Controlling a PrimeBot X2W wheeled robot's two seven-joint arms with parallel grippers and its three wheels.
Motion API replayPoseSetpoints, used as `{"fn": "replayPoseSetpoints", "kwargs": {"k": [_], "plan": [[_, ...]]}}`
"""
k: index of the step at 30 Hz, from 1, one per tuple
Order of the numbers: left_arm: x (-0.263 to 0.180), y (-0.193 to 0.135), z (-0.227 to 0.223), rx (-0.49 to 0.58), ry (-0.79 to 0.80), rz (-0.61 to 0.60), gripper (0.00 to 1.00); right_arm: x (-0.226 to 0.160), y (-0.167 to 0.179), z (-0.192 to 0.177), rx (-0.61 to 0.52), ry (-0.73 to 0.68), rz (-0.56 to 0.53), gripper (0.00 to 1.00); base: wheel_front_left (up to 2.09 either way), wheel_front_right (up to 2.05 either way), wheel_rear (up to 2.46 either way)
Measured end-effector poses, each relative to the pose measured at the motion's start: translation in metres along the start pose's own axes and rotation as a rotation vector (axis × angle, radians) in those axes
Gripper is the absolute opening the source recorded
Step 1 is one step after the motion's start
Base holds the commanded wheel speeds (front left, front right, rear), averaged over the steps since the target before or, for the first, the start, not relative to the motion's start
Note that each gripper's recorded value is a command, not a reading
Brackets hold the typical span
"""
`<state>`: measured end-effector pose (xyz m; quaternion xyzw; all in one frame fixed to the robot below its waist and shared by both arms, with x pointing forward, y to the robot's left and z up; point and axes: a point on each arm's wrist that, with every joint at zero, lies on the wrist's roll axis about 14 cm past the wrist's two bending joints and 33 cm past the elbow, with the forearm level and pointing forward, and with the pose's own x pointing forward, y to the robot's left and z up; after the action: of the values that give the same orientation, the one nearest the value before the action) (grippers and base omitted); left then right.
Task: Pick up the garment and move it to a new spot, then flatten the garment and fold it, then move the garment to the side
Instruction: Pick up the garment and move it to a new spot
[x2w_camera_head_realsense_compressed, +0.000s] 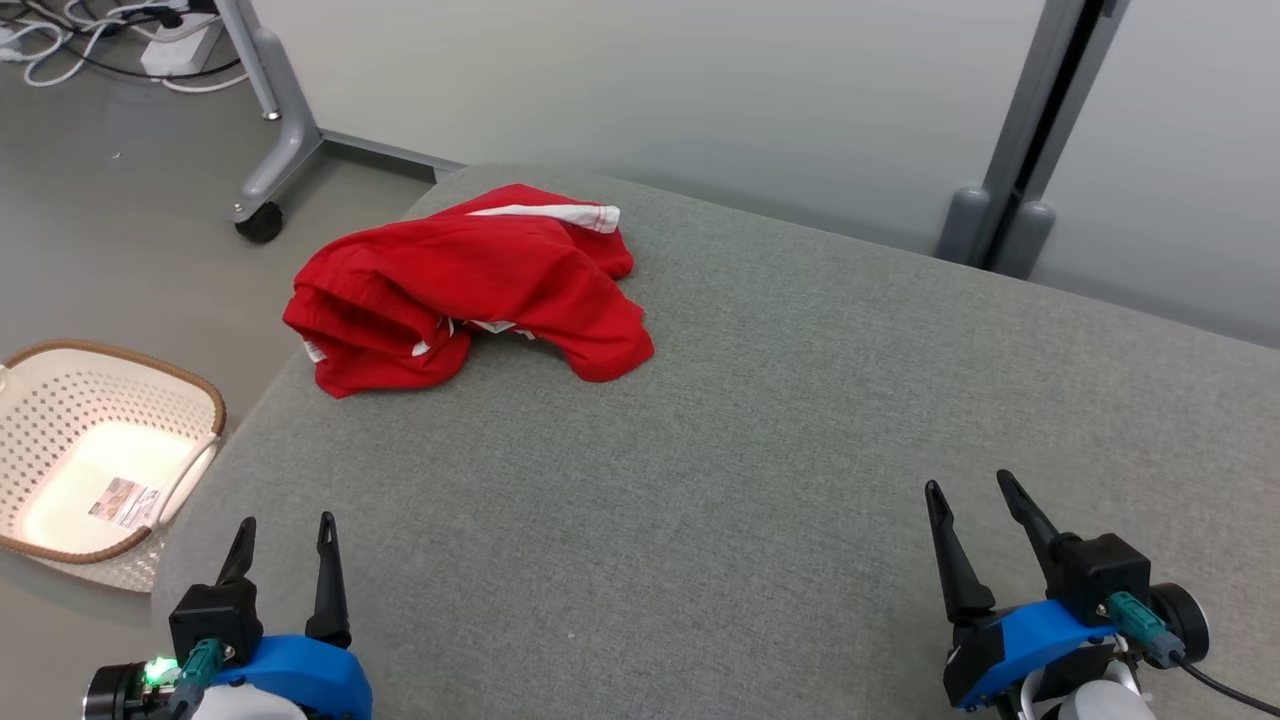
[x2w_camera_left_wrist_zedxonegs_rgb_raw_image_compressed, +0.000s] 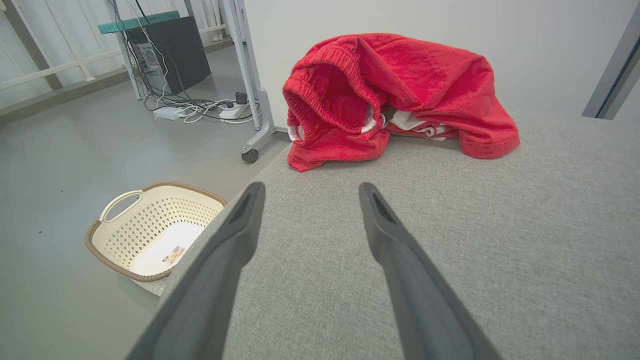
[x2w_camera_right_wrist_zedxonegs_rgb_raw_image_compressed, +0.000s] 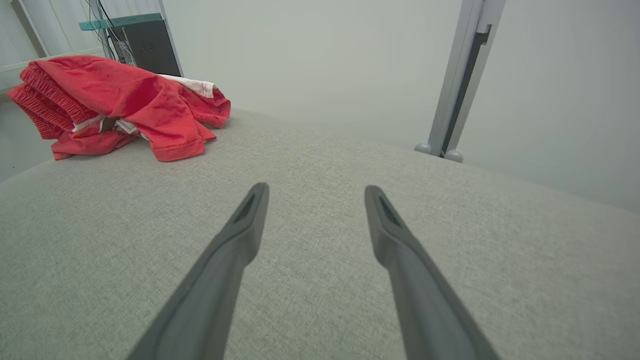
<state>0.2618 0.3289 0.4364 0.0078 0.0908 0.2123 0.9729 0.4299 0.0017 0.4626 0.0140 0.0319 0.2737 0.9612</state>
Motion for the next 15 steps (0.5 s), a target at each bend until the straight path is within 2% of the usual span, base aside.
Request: {"fn": "replayPoseSetpoints", "kwargs": {"k": [7, 15], "plan": [[-0.005, 0.014, -0.007, -0.008, 0.025, 0.051, 1.0, 0.014, 0.013, -0.005, 0.005, 0.008, 0.044, 1.0, 0.0, 0.0, 0.0], [0.024, -0.003, -0.004, -0.03, 0.039, 0.009, 1.0, 0.016, -0.002, -0.013, 0.007, 0.015, 0.016, 1.0, 0.0, 0.0, 0.0]]}}
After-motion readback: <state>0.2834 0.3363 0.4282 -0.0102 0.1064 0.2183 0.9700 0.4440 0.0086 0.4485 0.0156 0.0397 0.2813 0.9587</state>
